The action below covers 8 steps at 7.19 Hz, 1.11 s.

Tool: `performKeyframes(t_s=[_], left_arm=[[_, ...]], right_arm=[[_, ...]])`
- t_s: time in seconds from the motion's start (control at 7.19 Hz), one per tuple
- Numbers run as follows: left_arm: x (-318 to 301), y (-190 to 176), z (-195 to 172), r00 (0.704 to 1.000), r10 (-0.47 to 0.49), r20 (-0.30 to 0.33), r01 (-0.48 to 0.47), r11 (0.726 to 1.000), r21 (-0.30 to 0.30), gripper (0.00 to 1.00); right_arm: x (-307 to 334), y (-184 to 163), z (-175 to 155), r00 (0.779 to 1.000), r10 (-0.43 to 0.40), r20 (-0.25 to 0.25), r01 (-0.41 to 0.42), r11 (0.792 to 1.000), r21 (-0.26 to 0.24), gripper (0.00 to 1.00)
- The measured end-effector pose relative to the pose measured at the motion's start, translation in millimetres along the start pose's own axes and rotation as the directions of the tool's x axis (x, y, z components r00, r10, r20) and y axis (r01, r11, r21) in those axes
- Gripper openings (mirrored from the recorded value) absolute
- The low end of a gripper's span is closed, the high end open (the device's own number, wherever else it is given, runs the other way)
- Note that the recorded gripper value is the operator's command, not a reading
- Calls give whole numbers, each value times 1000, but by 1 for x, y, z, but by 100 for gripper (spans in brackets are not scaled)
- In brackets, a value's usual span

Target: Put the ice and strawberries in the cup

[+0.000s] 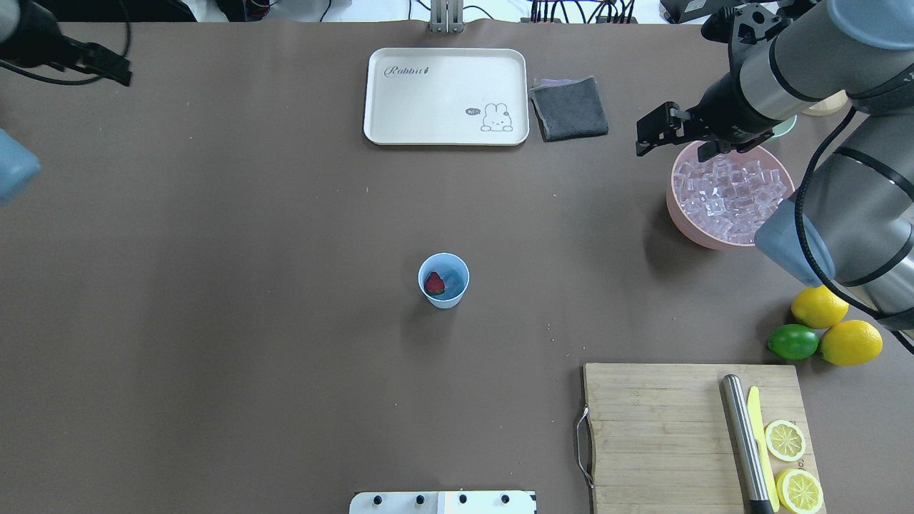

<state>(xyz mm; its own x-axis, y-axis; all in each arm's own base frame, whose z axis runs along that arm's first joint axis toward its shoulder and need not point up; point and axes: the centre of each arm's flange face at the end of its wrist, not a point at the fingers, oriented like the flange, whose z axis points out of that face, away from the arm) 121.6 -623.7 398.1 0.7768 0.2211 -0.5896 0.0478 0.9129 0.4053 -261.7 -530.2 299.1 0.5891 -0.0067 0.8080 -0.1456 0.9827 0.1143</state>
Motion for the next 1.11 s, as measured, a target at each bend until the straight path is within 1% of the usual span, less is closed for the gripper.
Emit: performKeyframes(t_s=[0.14, 0.28, 0.42, 0.56, 0.7, 0.83, 0.97, 1.11], left_arm=[[-75, 4, -31, 998, 46, 40, -43, 997, -66, 98], [-138, 15, -57, 996, 61, 67, -52, 991, -121, 98], [-193, 39, -73, 995, 45, 83, -31, 986, -164, 98], [-228, 70, -74, 997, 14, 70, -1, 981, -194, 98], [-249, 103, -67, 999, -25, 29, 30, 977, -210, 98], [-264, 138, -54, 999, -54, -6, 51, 975, -217, 98], [-278, 169, -39, 998, -66, -20, 60, 974, -219, 98], [-290, 189, -26, 997, -71, -25, 64, 973, -220, 98]], right_arm=[[31, -14, -8, 1000, -19, -18, 19, 1000, 2, 99], [82, -31, -18, 997, -59, -54, 59, 998, -7, 99], [152, -48, -34, 988, -107, -113, 104, 994, -34, 99], [222, -54, -55, 976, -132, -171, 121, 990, -74, 99], [284, -47, -76, 970, -117, -214, 95, 989, -109, 99], [338, -27, -89, 968, -69, -242, 39, 991, -127, 99], [379, -5, -99, 966, -14, -260, -21, 991, -131, 99], [407, 14, -107, 962, 29, -270, -66, 990, -127, 99]])
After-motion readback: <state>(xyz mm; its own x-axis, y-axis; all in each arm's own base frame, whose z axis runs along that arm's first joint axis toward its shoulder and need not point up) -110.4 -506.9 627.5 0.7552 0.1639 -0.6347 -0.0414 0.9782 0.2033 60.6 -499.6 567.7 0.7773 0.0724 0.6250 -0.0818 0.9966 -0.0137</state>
